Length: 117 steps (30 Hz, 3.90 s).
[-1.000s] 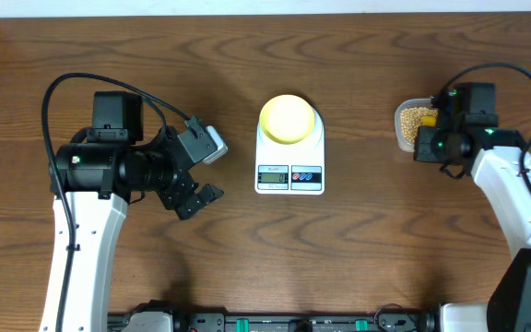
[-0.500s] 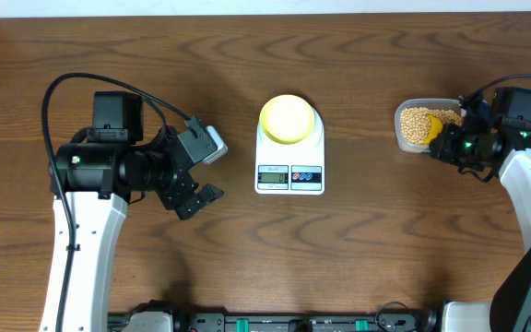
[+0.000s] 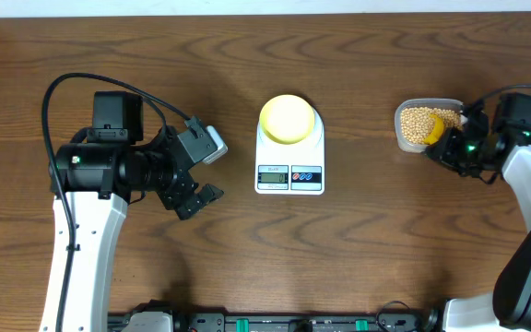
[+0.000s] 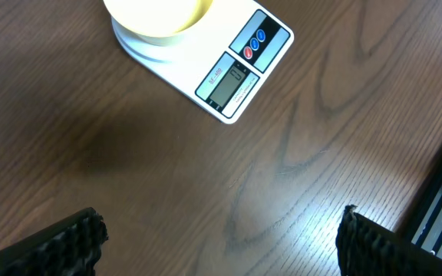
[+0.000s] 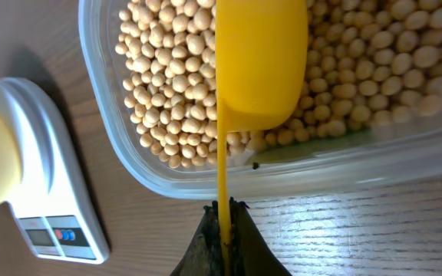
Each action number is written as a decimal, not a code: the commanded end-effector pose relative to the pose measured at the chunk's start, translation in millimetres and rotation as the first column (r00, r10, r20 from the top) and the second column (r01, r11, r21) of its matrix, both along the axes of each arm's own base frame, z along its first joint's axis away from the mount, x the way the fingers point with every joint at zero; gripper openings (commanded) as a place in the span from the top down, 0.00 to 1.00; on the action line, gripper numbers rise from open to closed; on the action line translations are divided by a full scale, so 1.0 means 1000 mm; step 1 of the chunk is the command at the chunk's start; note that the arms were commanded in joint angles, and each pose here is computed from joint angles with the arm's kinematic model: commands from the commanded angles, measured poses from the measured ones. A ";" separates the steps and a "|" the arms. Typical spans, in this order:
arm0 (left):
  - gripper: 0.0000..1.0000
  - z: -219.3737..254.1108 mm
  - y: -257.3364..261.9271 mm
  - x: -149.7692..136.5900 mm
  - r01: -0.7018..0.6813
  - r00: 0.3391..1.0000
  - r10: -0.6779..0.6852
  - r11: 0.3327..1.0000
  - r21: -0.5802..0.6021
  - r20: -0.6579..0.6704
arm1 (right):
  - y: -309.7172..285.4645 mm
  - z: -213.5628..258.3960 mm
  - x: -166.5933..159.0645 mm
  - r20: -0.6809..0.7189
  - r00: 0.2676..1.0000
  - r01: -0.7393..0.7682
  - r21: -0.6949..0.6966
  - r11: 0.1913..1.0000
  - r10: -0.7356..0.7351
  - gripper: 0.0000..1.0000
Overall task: Scoop item into bowl and weigh 50g on scale
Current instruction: 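Dip the scoop into the soybeans with the right gripper, then lift the filled scoop out of the tub with the right gripper, then carry the filled scoop left toward the yellow bowl on the scale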
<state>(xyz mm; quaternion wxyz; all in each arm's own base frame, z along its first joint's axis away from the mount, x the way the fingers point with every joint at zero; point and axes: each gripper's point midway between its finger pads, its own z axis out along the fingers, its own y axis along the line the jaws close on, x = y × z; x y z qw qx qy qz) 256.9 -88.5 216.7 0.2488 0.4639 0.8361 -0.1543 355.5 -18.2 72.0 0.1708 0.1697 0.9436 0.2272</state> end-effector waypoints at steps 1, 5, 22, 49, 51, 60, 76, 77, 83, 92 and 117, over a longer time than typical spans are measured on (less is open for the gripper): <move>0.02 0.001 0.000 0.001 0.006 1.000 -0.006 1.000 -0.005 0.004 | 0.004 0.005 -0.002 0.008 1.000 0.021 0.142 0.990 -0.022 0.99; 0.02 0.001 0.000 0.001 0.006 1.000 -0.006 1.000 -0.005 0.004 | 0.004 0.013 -0.002 0.031 0.999 0.023 0.211 0.977 -0.030 0.99; 0.02 0.001 0.000 0.001 0.006 1.000 -0.006 1.000 -0.005 0.004 | -0.013 0.025 -0.003 0.061 0.994 0.067 0.311 0.948 -0.091 0.99; 0.02 0.002 0.000 0.001 0.006 1.000 -0.006 1.000 -0.005 0.005 | -0.017 0.062 -0.003 0.164 0.978 0.026 0.526 0.850 -0.131 0.99; 0.02 0.002 0.000 0.001 0.006 1.000 -0.006 1.000 -0.005 0.005 | -0.016 0.065 -0.003 0.171 0.977 0.016 0.539 0.842 -0.128 0.99; 0.02 0.002 0.000 0.001 0.006 1.000 -0.006 1.000 -0.005 0.005 | -0.004 0.083 -0.003 0.218 0.970 -0.052 0.616 0.786 -0.106 0.99; 0.02 0.001 0.000 0.001 0.006 1.000 -0.006 1.000 -0.005 0.004 | 0.039 0.093 -0.004 0.234 0.972 -0.159 0.659 0.735 0.001 0.99; 0.02 0.002 0.000 0.001 0.006 1.000 -0.006 1.000 -0.005 0.005 | 0.043 0.093 -0.004 0.232 0.973 -0.167 0.660 0.733 0.012 0.99; 0.02 0.001 0.000 0.001 0.006 1.000 -0.006 1.000 -0.005 0.004 | 0.065 0.093 -0.005 0.217 0.974 -0.197 0.669 0.717 0.065 0.99; 0.02 0.001 0.000 0.001 0.006 1.000 -0.006 1.000 -0.005 0.004 | 0.089 0.097 0.001 0.194 0.976 -0.210 0.690 0.693 0.102 0.99; 0.02 0.001 0.000 0.001 0.006 1.000 -0.006 1.000 -0.005 0.004 | 0.195 0.147 0.026 0.317 0.918 -0.395 0.701 0.594 0.237 0.99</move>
